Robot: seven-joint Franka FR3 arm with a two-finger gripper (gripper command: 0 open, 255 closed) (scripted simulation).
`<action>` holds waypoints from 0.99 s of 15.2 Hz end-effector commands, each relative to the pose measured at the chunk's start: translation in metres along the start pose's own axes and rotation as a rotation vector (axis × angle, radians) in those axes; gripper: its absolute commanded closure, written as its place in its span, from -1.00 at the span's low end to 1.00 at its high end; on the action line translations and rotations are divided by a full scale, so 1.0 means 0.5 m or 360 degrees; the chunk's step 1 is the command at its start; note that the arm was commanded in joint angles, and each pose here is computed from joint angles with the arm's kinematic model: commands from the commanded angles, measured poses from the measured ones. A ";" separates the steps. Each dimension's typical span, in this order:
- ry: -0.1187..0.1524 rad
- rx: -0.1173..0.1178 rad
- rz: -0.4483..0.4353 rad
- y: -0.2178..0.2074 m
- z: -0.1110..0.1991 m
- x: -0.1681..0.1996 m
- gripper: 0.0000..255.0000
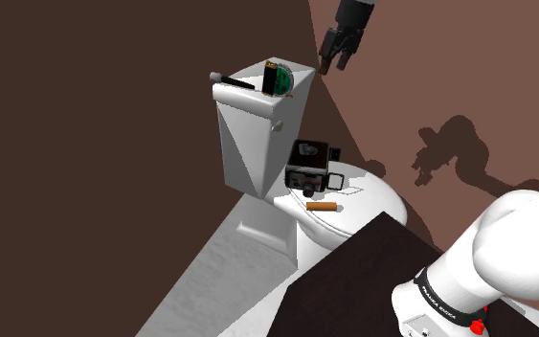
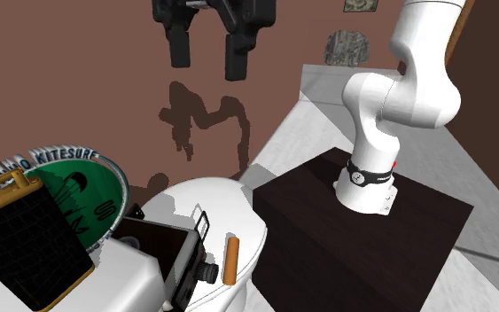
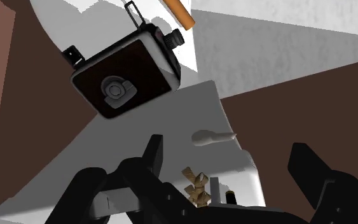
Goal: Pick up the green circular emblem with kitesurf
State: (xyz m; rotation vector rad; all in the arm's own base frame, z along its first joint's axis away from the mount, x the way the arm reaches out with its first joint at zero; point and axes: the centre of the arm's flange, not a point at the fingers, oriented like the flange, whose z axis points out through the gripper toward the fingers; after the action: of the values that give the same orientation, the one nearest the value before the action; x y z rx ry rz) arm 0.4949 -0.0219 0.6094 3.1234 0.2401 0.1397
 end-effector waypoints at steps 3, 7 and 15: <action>-0.0001 0.0019 -0.0100 -0.003 0.007 0.111 -1.00; -0.0003 0.0039 -0.0198 -0.008 0.006 0.217 -1.00; -0.0005 0.0054 -0.0278 -0.017 0.047 0.299 -1.00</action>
State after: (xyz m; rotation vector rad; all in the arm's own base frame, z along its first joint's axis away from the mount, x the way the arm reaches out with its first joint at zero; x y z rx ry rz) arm 0.6415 0.0094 0.6038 3.1165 0.5166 0.1295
